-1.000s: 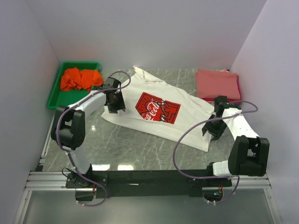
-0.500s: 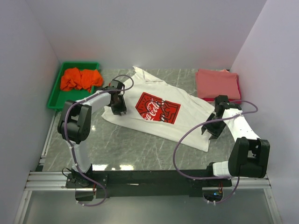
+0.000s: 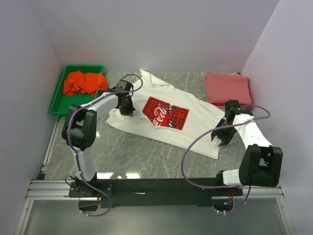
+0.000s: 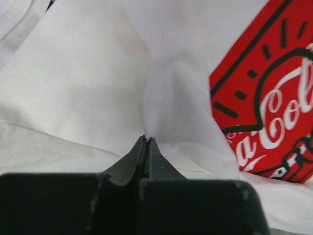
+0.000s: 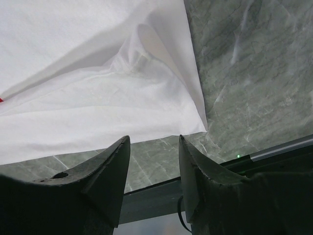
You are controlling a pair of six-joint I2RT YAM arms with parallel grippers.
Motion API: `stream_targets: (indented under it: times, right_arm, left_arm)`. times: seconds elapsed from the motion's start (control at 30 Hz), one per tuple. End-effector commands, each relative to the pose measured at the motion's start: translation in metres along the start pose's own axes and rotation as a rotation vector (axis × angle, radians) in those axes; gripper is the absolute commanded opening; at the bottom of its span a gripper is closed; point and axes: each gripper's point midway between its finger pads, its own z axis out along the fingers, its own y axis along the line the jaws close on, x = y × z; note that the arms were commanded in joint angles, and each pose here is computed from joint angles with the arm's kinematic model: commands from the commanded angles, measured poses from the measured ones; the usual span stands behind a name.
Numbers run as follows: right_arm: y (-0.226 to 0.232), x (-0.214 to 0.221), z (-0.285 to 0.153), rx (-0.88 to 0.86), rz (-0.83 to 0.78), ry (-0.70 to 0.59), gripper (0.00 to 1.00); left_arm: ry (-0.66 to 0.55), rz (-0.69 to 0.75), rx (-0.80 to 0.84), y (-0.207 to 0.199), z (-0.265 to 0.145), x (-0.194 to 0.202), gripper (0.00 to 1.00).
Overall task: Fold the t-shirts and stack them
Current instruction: Fold the tshirt
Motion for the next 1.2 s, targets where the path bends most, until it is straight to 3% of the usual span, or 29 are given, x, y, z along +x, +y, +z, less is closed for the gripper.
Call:
stream_targets:
  times: [0.0, 0.83, 0.97, 1.1, 1.17]
  right_arm:
    - [0.004, -0.002, -0.004, -0.022, -0.003, -0.03, 0.51]
    - [0.007, -0.01, 0.006, 0.008, -0.003, -0.002, 0.5]
    - [0.01, -0.016, 0.006, 0.004, 0.003, -0.022, 0.51]
    - [0.015, -0.026, 0.008, 0.009, 0.005, -0.025, 0.51]
    - [0.017, -0.03, 0.009, 0.01, 0.0, -0.03, 0.51]
  left_arm:
    - [-0.043, -0.011, 0.075, -0.027, -0.01, -0.021, 0.01]
    - [0.026, -0.074, 0.303, -0.104, 0.014, -0.044, 0.01]
    - [0.018, -0.089, 0.367, -0.117, 0.008, -0.049, 0.19]
    - [0.011, -0.097, 0.503, -0.143, -0.005, -0.057, 0.51]
    - [0.006, -0.108, 0.567, -0.155, -0.015, -0.062, 0.58]
